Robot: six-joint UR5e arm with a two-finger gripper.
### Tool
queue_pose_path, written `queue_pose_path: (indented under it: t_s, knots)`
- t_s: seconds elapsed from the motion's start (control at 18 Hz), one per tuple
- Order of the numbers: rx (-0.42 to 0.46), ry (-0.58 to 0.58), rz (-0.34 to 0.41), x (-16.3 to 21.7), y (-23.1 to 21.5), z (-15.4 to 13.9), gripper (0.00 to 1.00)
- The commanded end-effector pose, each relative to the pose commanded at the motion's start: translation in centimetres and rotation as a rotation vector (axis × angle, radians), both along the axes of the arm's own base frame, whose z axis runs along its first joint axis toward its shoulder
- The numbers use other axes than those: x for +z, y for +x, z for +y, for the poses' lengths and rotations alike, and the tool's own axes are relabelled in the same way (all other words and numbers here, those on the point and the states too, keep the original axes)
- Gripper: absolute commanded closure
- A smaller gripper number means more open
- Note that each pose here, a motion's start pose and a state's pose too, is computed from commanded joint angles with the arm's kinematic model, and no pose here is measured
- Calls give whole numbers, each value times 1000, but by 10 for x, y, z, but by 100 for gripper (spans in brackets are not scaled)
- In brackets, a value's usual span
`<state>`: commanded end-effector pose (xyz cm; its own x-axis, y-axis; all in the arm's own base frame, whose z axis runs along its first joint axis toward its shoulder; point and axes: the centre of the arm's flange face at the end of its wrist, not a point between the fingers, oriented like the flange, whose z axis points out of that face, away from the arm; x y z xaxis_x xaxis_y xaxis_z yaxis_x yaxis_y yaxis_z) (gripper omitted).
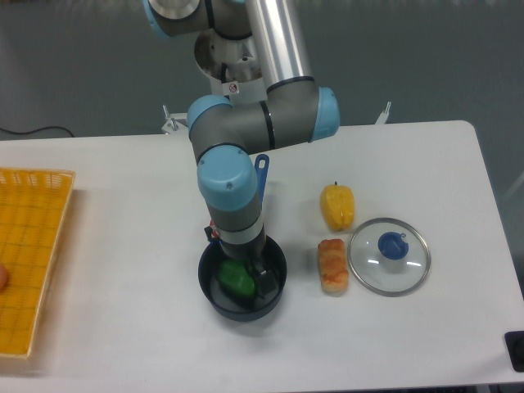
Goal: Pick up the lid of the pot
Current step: 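Raise the gripper up out of the dark blue saucepan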
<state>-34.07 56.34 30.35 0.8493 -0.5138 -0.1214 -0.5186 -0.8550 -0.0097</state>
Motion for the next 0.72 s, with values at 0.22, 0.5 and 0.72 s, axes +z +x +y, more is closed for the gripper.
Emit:
queue_pose_path:
  t_s: [0.22, 0.5, 0.72]
  knots:
    - [11, 10, -6, 1, 0, 1, 0]
    - [19, 25, 7, -3, 2, 0, 0]
    - [46, 18, 17, -2, -4, -17, 0]
